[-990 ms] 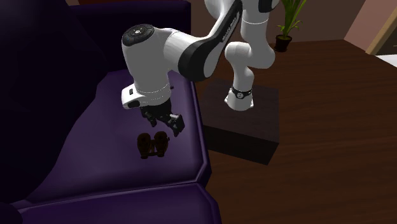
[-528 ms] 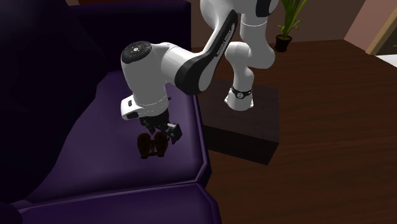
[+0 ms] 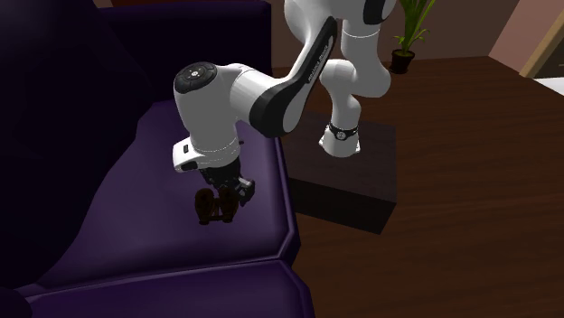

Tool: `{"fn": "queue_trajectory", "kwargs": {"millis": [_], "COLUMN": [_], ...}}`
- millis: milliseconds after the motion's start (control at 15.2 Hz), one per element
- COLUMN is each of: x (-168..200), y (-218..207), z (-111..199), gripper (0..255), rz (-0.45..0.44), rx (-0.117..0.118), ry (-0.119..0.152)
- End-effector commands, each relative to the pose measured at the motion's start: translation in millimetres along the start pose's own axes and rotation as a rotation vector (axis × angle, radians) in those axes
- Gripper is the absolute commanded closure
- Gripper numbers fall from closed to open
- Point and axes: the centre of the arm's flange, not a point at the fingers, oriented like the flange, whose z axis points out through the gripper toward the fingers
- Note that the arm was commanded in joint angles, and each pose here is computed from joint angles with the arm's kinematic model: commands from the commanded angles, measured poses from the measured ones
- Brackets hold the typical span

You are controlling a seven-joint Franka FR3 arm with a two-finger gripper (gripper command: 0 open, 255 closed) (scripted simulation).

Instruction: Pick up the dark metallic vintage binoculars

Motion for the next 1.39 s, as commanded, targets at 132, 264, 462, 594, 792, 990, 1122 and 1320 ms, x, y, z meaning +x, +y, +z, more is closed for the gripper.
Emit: {"fn": "queue_trajectory", "kwargs": {"millis": [132,264,462,594,792,990,1122,1320], "x": [-0.6,-0.7,-1.9,-2.7,-4.0,-5.2,-6.0,-6.5], "y": [0.0,0.7,0.9,1.1,1.3,1.5,1.6,1.7], "z": [2.8,-3.1,-18.8,-29.4,-45.2,-61.0,-71.5,-77.5], "gripper": [255,255,255,255,255,255,255,255], "rz": [0.001,0.001,0.001,0.001,0.001,0.001,0.001,0.001], "rx": [0.000,0.000,0.000,0.000,0.000,0.000,0.000,0.000], "ry": [-0.006,-0.006,-0.006,-0.006,-0.006,-0.006,-0.006,-0.006]}}
